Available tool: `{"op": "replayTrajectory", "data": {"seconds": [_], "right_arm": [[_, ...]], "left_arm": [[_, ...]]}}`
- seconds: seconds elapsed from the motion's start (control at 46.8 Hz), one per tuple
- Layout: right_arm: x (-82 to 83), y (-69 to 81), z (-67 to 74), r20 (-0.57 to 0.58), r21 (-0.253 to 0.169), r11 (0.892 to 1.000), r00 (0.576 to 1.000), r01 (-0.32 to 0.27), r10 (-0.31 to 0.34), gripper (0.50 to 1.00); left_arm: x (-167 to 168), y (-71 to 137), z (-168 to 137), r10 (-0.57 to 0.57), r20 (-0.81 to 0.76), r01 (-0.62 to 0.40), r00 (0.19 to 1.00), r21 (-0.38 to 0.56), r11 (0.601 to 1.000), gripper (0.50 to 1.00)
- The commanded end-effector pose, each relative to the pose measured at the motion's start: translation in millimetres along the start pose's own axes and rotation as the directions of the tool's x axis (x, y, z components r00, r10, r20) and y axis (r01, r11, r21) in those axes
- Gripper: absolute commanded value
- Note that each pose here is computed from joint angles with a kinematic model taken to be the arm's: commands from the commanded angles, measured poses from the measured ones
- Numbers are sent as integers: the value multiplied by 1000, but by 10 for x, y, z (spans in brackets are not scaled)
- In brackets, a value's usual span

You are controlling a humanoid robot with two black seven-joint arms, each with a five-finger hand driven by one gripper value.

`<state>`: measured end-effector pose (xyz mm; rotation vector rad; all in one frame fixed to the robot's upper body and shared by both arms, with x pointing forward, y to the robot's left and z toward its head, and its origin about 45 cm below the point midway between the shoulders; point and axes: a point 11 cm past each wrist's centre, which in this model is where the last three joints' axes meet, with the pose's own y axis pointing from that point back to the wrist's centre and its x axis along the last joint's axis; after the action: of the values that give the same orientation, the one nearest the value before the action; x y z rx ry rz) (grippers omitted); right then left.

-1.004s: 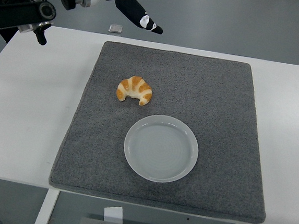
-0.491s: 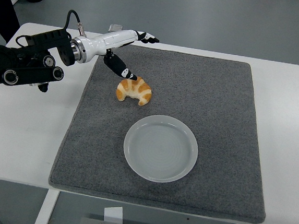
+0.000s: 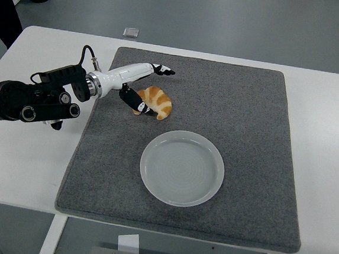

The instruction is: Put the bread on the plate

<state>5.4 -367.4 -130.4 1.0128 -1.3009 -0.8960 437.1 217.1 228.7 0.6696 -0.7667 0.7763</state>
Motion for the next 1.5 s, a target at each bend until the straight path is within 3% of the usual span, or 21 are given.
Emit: {"op": "replayTrajectory", "data": {"seconds": [0.0, 0.427, 0.812, 1.09, 1.325, 1.432, 1.453, 1.474], "right_arm": [[-1, 0, -1, 0, 1, 1000, 1000, 0, 0, 952], [4, -1, 0, 0, -1, 1000, 1000, -1, 1, 952], [4, -1, -1, 0, 1, 1000, 1000, -1, 1, 952], [6, -1, 0, 0, -1, 1000, 1000, -3, 3, 952], [6, -1, 0, 0, -1, 1000, 1000, -3, 3, 952], [6, -1, -1, 0, 1, 1000, 1000, -3, 3, 952], [6, -1, 0, 0, -1, 1000, 1000, -3, 3, 952], [6, -1, 0, 0, -1, 1000, 1000, -3, 3, 952]], "left_arm": [[4, 2, -79, 11, 7, -11, 1000, 19, 1000, 988], [-230, -128, -104, 14, -3, -14, 1000, 21, 1000, 988], [-204, -224, -179, 45, 6, -46, 999, 52, 998, 984], [-284, -245, -197, 54, -24, -52, 998, 60, 997, 949], [-301, -246, -193, 53, -42, -50, 998, 59, 997, 739], [-298, -245, -191, 51, -46, -48, 998, 58, 997, 534], [-291, -248, -187, 52, -45, -49, 998, 57, 997, 500], [-282, -256, -173, 53, -44, -50, 998, 54, 997, 500]]}}
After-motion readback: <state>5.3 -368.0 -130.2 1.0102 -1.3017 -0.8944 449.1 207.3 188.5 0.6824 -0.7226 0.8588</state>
